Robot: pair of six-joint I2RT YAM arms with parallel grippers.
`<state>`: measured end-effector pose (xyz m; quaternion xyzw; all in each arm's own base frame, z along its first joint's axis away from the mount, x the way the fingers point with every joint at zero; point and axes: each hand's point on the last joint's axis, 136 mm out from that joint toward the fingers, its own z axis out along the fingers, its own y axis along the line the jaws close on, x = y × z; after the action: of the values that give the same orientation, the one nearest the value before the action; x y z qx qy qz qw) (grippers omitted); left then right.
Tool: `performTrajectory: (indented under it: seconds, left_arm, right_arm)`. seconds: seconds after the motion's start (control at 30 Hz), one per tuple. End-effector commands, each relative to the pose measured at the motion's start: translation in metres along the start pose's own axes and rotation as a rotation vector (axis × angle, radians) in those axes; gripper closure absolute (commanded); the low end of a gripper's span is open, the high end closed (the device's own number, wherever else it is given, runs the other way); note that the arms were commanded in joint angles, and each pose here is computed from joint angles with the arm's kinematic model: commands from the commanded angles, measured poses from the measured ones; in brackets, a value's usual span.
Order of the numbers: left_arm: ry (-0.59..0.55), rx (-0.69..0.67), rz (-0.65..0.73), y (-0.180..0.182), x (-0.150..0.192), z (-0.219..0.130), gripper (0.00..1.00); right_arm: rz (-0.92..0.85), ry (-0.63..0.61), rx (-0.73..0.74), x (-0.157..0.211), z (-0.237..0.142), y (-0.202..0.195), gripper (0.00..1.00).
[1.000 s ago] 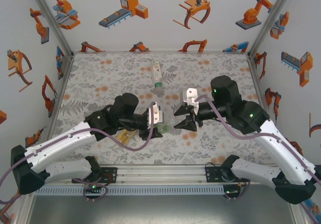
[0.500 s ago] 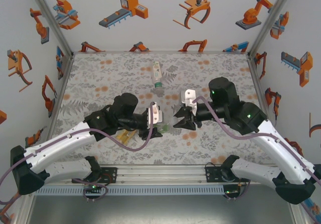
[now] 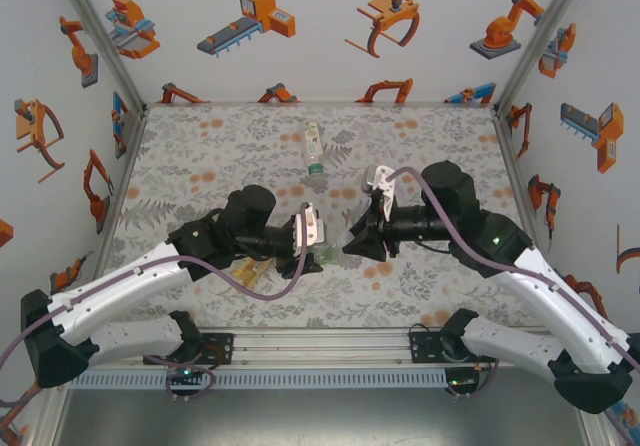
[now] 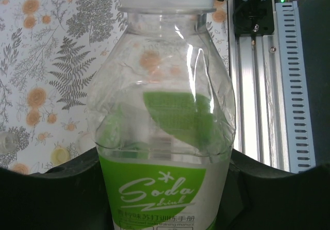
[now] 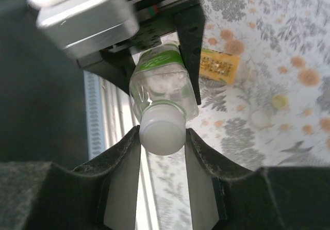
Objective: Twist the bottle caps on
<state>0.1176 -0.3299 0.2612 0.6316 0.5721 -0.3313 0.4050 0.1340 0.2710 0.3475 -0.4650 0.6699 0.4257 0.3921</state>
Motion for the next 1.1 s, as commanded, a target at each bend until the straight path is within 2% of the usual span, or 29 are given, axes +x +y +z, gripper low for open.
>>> performTrajectory:
  seconds: [0.0, 0.3, 0.4, 0.47, 0.67, 0.83, 0.87, 0.97, 1.07]
  left_arm:
    - [-0.044, -0.009, 0.016, 0.002, -0.017, -0.005, 0.80]
    - [-0.039, -0.010, 0.021, 0.003, -0.017, -0.003, 0.80]
    - [-0.036, -0.009, 0.022, 0.004, -0.016, -0.001, 0.80]
    - [-0.034, -0.008, 0.021, 0.004, -0.016, 0.000, 0.80]
    - [-0.026, -0.007, 0.016, 0.004, -0.015, 0.001, 0.80]
    - [-0.029, -0.001, 0.020, 0.004, -0.016, 0.002, 0.79]
    - [-0.032, 0.004, 0.023, 0.003, -0.017, 0.001, 0.79]
    - [-0.032, 0.001, 0.025, 0.003, -0.017, 0.001, 0.79]
    - [-0.036, 0.000, 0.032, 0.002, -0.018, 0.000, 0.79]
  right_arm:
    - [0.352, -0.088, 0.125, -0.012, -0.002, -0.022, 1.00]
    - [1.142, -0.114, 0.293, 0.008, -0.002, -0.047, 1.00]
    - [1.339, -0.135, 0.362, 0.020, -0.011, -0.051, 1.00]
    - [1.406, -0.127, 0.396, 0.027, -0.015, -0.051, 1.00]
    - [1.475, -0.147, 0.350, 0.017, -0.014, -0.045, 1.00]
    - [1.333, -0.156, 0.385, 0.015, -0.021, -0.049, 1.00]
    - [1.283, -0.160, 0.384, 0.010, -0.022, -0.049, 0.94]
    - [1.108, -0.140, 0.361, -0.007, -0.025, -0.045, 0.56]
    - [0.941, -0.116, 0.332, -0.017, -0.029, -0.037, 0.43]
